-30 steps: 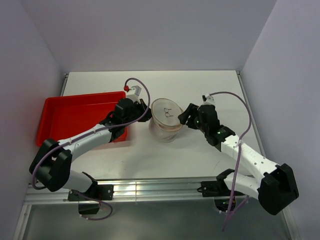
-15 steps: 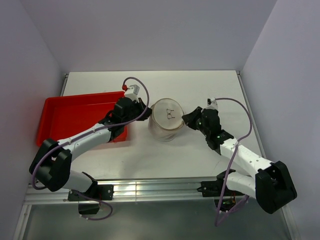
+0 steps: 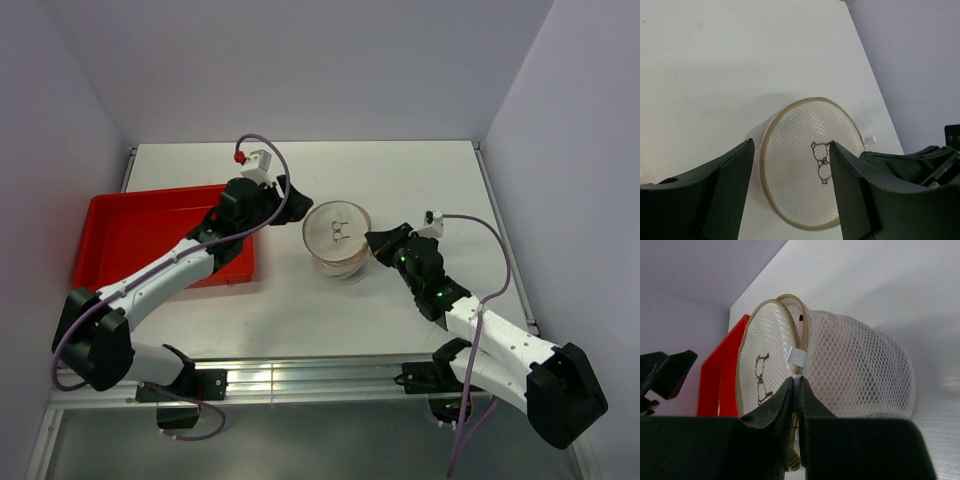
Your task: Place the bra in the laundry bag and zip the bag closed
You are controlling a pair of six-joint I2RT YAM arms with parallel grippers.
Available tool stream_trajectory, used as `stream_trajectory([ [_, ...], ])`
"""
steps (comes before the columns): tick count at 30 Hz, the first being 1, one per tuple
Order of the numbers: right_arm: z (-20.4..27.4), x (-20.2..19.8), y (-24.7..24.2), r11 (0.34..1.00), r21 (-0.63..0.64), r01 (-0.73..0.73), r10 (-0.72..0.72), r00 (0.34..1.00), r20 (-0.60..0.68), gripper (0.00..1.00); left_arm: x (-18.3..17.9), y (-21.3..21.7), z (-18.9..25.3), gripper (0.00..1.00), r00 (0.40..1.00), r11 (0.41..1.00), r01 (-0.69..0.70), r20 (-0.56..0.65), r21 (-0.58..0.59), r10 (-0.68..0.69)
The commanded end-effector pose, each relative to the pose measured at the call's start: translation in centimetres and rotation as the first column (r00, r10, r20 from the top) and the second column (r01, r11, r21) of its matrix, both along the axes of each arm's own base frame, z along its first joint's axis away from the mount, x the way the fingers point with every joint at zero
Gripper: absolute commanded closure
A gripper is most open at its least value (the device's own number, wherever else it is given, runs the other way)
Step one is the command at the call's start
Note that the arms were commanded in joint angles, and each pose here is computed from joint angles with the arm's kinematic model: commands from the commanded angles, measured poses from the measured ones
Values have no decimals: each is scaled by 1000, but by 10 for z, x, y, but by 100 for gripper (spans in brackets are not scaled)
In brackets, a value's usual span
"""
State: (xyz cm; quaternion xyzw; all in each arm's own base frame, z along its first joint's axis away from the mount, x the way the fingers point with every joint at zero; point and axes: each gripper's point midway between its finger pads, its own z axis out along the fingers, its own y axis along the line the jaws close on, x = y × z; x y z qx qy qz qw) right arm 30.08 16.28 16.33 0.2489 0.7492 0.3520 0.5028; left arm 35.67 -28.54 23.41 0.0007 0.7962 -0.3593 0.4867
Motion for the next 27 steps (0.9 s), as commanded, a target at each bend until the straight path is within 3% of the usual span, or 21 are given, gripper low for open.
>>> stream_trajectory([
  [1, 29, 13, 1, 995, 54, 84, -87, 994, 65, 100, -17, 18, 34, 33, 998, 997, -54, 37, -55, 56],
  [7, 28, 16, 9, 994, 61, 89, -93, 994, 60, 100, -92, -20, 34, 57, 999, 997, 38, -1, -71, -39],
  [11, 26, 14, 12, 996, 47, 82, -84, 995, 58, 100, -139, -69, 25, 64, 984, 977, 162, -55, -137, -171],
  [20, 31, 7, 6, 997, 27, 77, -79, 993, 91, 100, -156, -124, 9, 69, 961, 926, 188, -135, -327, -243],
  [27, 37, -5, 4, 999, 7, 39, -40, 992, 120, 100, -151, -149, -10, 65, 948, 913, 173, -189, -370, -256],
])
